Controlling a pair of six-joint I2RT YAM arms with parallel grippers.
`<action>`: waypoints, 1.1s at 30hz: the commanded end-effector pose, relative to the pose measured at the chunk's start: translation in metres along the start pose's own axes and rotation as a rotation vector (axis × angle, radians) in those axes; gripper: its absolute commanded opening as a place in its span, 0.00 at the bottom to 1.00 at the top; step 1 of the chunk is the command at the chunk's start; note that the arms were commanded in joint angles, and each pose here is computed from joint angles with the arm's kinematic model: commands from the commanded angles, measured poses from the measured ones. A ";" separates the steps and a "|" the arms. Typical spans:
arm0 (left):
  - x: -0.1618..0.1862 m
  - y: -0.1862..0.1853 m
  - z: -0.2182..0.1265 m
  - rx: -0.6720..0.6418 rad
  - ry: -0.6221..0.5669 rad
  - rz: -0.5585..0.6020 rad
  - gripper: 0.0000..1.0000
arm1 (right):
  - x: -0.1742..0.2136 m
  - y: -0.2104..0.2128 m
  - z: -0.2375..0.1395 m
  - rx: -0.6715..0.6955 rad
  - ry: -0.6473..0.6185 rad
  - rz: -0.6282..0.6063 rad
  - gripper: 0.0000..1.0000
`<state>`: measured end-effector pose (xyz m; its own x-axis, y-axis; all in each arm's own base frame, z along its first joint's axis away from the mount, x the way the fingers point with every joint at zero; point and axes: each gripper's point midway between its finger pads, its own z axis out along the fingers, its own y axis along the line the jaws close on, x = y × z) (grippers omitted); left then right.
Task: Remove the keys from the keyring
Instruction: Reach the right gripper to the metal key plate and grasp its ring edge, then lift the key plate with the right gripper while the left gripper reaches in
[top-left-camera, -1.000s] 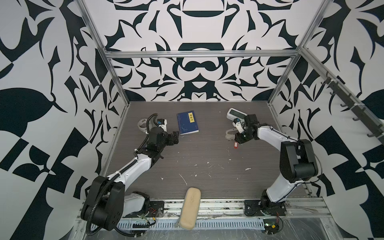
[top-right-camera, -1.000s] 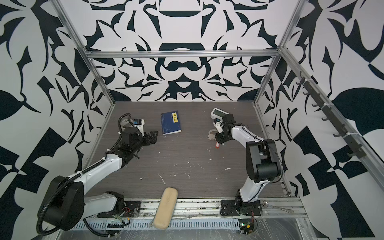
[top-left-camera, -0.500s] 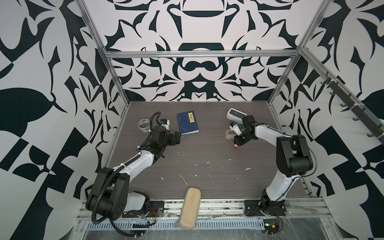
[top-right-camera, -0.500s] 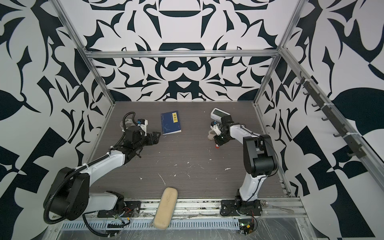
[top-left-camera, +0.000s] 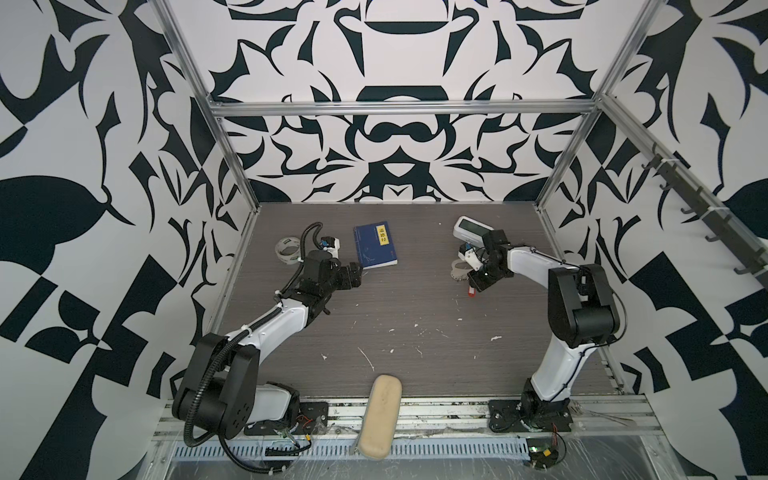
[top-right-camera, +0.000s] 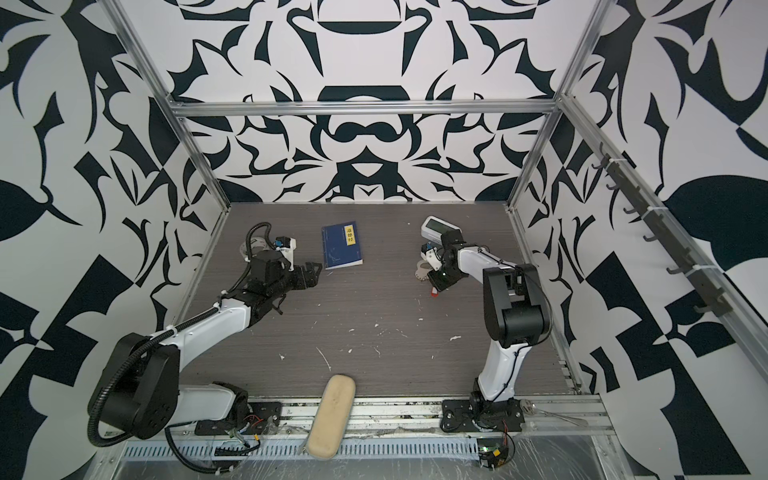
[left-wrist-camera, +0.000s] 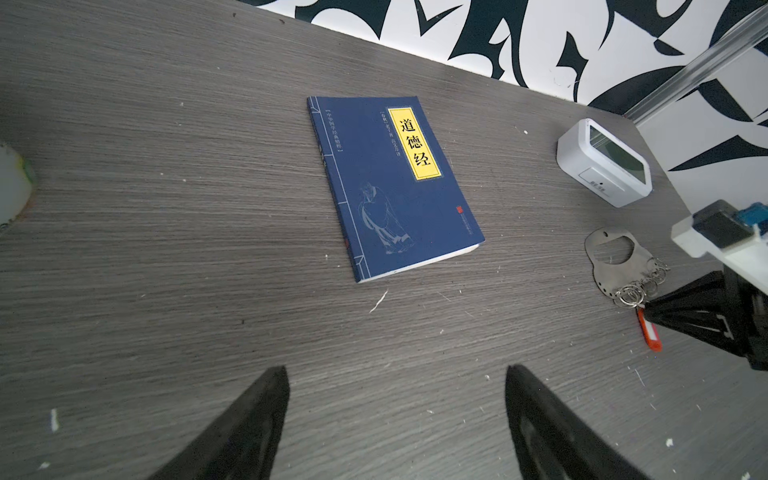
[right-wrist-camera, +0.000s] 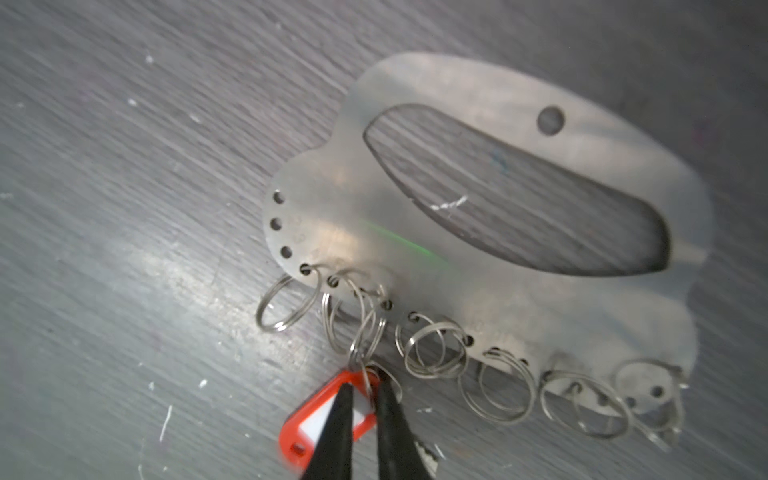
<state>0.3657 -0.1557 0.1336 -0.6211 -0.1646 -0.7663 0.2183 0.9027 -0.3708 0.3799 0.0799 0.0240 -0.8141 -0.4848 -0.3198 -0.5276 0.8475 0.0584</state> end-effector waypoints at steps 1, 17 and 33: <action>-0.006 -0.007 0.000 0.017 -0.002 0.002 0.86 | -0.007 0.001 -0.008 -0.008 -0.004 -0.010 0.07; -0.010 -0.045 -0.036 0.203 -0.029 0.186 0.80 | -0.020 0.044 -0.062 0.000 -0.016 -0.159 0.00; 0.001 -0.104 -0.103 0.496 -0.145 0.437 0.73 | -0.042 0.158 -0.118 -0.189 -0.186 -0.466 0.00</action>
<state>0.2797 -0.2004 0.2175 -0.3591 0.0697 -0.9307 0.7015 0.6778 -0.2199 0.3111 0.1875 0.1288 -0.5155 -0.7504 -0.4138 -0.8305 0.5565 0.0253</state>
